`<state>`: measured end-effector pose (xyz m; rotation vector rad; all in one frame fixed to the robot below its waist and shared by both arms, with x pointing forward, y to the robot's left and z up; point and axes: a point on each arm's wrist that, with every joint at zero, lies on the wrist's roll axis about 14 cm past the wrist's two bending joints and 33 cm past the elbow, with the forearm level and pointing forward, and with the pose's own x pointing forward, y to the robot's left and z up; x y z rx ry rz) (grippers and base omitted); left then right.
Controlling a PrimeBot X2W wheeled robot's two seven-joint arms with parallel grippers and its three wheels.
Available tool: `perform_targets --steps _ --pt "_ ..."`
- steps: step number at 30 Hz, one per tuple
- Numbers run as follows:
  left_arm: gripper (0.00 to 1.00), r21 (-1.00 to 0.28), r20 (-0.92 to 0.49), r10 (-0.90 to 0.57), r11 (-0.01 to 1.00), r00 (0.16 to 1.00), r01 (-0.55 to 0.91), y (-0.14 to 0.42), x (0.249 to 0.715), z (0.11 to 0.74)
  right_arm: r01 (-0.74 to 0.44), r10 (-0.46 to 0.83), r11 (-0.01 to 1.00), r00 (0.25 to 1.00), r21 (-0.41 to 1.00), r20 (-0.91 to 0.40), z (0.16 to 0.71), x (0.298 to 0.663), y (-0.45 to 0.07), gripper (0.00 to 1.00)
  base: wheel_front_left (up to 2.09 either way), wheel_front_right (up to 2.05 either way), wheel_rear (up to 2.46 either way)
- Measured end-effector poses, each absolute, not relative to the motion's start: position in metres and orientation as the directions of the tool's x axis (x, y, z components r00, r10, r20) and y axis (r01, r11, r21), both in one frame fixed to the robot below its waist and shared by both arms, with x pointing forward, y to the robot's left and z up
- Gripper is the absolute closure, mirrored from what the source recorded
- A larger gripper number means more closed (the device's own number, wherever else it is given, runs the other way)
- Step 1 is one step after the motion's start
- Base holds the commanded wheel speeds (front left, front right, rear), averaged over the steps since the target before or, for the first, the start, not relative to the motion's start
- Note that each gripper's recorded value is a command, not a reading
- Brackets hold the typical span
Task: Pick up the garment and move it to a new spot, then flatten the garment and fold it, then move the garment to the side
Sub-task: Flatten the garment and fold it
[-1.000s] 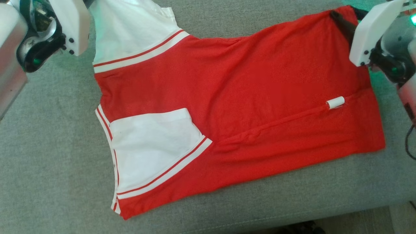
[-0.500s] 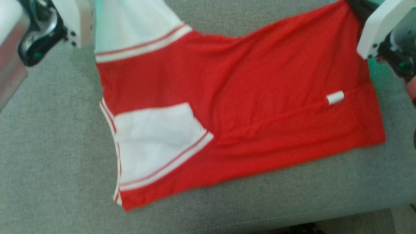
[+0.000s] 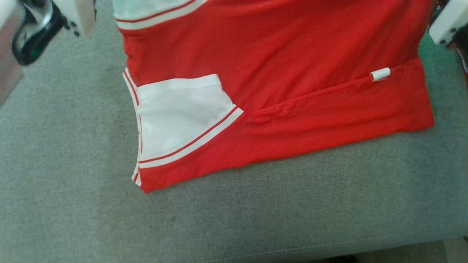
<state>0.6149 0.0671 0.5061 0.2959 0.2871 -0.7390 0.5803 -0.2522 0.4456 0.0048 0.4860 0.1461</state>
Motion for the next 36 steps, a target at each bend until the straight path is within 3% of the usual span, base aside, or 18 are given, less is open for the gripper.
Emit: perform_targets --steps 10,28,36 --pt "1.0 0.065 -0.431 -0.629 0.694 0.647 0.718 0.086 0.55 0.473 -0.122 0.135 0.991 0.86 0.057 -0.493 0.418 0.537 -0.261 1.0 0.0 0.0 0.0" --pt "1.0 -0.091 -0.467 -0.631 0.731 0.619 0.676 0.091 0.43 0.469 -0.149 0.15 0.988 0.884 0.038 -0.443 0.411 0.496 -0.267 1.0 0.0 0.0 0.0" --pt "1.0 -0.185 -0.498 -0.62 0.759 0.606 0.625 0.091 0.393 0.446 -0.134 0.148 0.989 0.862 0.064 -0.485 0.389 0.472 -0.267 1.0 0.0 0.0 0.0"
